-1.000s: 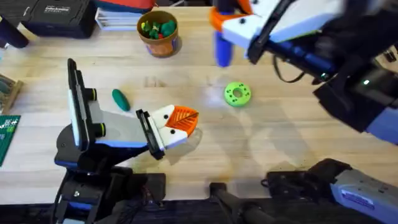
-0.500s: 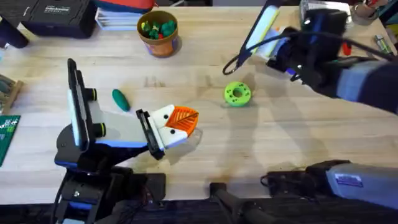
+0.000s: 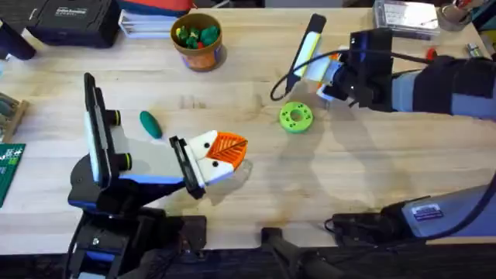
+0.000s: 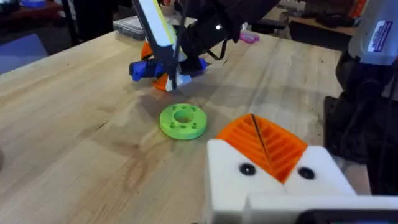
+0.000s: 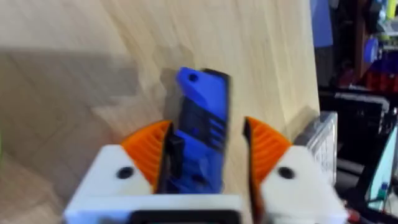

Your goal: Pick up the gripper from the table and insert it into the empty holder that is missing its gripper. Then pick up a screw, insert it into the mounting hole, and use the screwdriver to tighten it. Finally, clean up the table by picking up the vegetable and placing it into the bucket.

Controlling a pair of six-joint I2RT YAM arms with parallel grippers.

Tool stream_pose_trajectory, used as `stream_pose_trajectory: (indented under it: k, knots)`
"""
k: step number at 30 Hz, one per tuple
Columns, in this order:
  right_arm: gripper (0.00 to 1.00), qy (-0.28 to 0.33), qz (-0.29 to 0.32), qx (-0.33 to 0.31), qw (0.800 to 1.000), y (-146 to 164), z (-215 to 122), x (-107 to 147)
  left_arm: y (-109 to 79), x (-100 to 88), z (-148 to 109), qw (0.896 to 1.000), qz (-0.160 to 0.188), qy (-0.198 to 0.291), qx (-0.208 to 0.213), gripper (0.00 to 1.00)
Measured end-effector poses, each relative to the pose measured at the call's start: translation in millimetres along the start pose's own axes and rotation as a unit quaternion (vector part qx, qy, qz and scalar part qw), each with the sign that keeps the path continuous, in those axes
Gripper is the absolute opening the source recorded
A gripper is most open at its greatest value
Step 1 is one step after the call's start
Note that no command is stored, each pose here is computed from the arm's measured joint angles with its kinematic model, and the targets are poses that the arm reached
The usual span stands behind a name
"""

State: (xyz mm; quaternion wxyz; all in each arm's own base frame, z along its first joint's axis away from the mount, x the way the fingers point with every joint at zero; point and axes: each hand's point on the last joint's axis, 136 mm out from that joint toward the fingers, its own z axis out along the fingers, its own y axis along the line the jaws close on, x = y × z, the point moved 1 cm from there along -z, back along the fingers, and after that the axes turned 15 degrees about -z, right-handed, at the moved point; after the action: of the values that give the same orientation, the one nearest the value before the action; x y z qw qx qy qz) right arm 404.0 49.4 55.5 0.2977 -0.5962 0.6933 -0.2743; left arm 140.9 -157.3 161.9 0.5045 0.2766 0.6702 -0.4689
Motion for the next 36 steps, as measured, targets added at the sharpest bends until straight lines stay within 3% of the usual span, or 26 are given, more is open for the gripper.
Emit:
stream_pose_trajectory:
  k: [3,4,12,20,21,22,27,29,36]
  knots:
    - [0.953,0.009,0.037,0.009,0.999,-10.8,-4.4,3.2,0.1,0.0,0.0,1.0,0.0,0.0,0.0,0.004]
    - [0.983,0.01,0.05,0.004,0.999,-10.3,-6.5,3.7,0.0,0.0,0.0,1.0,0.0,0.0,0.0,0.004]
    - [0.993,0.023,0.152,-0.04,0.987,5.4,-25.2,8.6,0.0,0.0,0.0,1.0,0.0,0.0,0.0,0.004]
    - [0.994,-0.008,0.262,-0.002,0.965,-26.0,-77.3,4.7,0.0,0.0,0.0,1.0,0.0,0.0,0.0,0.01]
    - [0.993,-0.016,0.274,0.002,0.961,-29.5,-85.4,3.6,0.0,-0.1,0.0,1.0,0.001,0.0,0.0,0.046]
    - [0.993,-0.027,0.288,0.005,0.957,-32.9,-94.3,1.3,0.0,0.0,0.0,1.0,0.0,0.0,0.0,0.156]
    - [0.993,-0.109,0.345,0.005,0.932,-46.4,-142.5,-16.7,0.1,0.0,0.0,1.0,-0.001,0.0,0.0,0.912]
    - [0.994,-0.15,0.358,0.002,0.922,-50.0,-163.5,-25.8,0.1,0.0,0.0,1.0,-0.002,0.0,0.0,0.98]
    - [0.993,-0.23,0.372,0.003,0.9,-56.3,-210.6,-40.8,1.7,-1.4,0.0,1.0,0.001,-0.003,-0.006,0.985]
